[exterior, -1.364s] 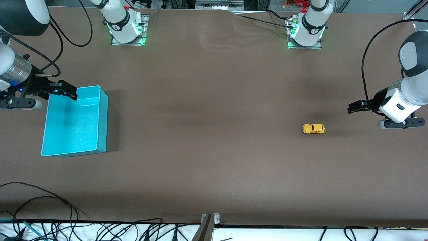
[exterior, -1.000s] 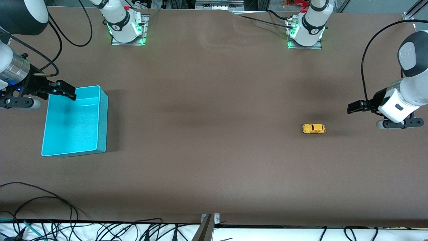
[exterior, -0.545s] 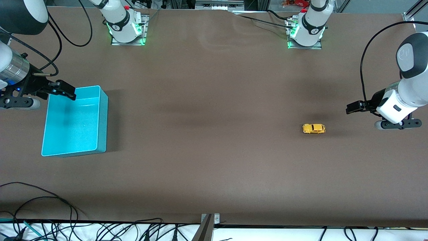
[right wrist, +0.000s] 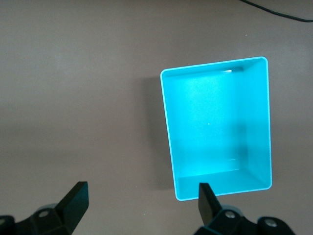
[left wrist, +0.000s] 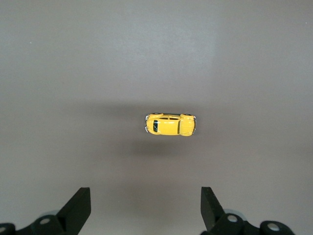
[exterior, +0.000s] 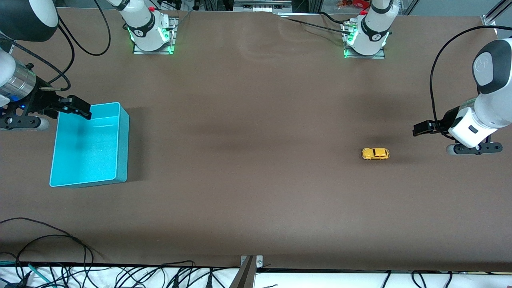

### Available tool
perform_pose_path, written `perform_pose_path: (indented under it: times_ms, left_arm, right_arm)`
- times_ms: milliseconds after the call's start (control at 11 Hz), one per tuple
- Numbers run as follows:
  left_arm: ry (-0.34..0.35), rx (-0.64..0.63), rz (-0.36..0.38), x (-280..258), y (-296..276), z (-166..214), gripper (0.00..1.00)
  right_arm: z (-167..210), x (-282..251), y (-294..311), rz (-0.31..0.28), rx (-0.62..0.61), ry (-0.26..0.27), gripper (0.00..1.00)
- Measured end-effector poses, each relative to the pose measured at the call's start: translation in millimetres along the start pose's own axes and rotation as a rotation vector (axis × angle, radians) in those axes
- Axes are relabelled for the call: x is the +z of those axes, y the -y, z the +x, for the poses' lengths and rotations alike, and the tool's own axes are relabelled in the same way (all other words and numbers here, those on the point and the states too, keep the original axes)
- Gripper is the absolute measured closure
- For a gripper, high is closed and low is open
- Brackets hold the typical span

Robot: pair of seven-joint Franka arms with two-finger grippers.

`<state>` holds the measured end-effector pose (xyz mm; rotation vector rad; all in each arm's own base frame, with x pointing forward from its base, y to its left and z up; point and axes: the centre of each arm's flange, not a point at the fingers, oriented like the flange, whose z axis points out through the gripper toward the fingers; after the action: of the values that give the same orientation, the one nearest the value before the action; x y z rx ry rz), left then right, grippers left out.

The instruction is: Wind up and store yellow beetle car

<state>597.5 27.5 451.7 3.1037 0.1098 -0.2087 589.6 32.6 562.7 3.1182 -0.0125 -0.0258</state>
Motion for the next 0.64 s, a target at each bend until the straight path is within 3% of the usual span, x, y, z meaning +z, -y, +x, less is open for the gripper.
perform_pose_path:
  times_ms: [636]
  left_arm:
    - [0.021, 0.064, 0.002, 12, -17, 3, 0.00]
  right_arm:
    - [-1, 1, 0, 0.000, 0.000, 0.006, 0.00]
